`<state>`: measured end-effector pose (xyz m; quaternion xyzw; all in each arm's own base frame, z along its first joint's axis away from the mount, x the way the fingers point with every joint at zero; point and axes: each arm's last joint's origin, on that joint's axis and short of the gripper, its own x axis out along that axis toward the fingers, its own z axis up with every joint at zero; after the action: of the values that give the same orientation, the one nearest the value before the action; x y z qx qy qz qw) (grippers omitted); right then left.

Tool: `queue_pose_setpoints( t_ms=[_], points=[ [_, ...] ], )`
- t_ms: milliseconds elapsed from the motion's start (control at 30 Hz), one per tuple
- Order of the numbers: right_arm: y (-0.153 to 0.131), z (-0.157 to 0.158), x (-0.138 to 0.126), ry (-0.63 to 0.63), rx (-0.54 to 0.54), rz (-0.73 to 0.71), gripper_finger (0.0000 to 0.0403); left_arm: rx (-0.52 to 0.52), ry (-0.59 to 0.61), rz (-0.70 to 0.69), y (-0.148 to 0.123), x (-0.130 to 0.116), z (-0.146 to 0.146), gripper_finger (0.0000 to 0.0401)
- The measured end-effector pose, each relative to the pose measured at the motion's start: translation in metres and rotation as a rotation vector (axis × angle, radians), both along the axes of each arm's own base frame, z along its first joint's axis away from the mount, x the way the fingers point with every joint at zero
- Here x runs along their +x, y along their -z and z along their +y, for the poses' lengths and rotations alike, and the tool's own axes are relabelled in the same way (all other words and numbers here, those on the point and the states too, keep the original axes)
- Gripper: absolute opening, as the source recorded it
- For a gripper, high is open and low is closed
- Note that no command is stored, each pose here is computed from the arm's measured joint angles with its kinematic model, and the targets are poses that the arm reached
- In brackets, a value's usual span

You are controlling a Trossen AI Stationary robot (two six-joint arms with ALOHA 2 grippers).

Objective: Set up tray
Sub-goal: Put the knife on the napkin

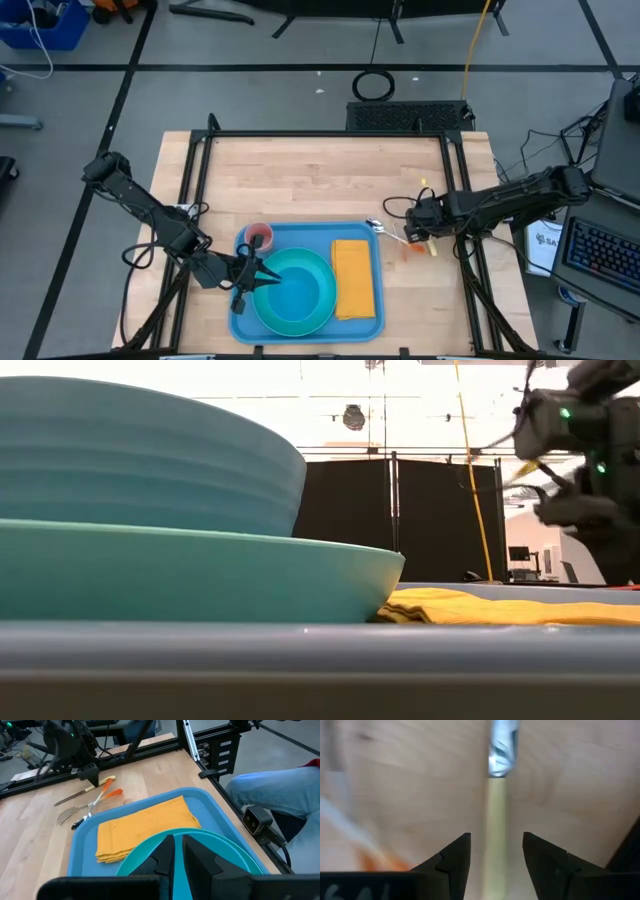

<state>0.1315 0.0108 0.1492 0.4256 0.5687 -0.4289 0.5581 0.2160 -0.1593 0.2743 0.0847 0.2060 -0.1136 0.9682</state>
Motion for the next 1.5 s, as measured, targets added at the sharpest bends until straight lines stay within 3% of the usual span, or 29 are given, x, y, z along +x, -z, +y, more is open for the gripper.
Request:
queue_pose_setpoints(
  t_ms=[200, 433, 800, 1133, 1500],
  points=[
    [0.022, 0.000, -0.008, -0.016, 0.028, -0.027, 0.0169, 0.000, 0.000, 0.000, 0.000, 0.000, 0.000, 0.0042],
    [0.025, 0.000, -0.011, -0.037, 0.037, -0.012, 0.0147, 0.000, 0.000, 0.001, 0.000, 0.000, 0.000, 0.0042],
    [0.025, 0.001, -0.007, -0.063, 0.047, -0.050, 0.0042, 0.000, -0.002, 0.006, 0.001, 0.000, 0.000, 0.0042],
    [0.023, 0.000, -0.008, -0.060, 0.023, -0.072, 0.0042, 0.001, -0.002, 0.006, 0.001, 0.000, 0.000, 0.0042],
    [-0.006, -0.002, 0.004, -0.045, -0.069, -0.244, 0.0042, 0.002, -0.001, 0.006, 0.001, 0.000, 0.000, 0.0042]
  ],
)
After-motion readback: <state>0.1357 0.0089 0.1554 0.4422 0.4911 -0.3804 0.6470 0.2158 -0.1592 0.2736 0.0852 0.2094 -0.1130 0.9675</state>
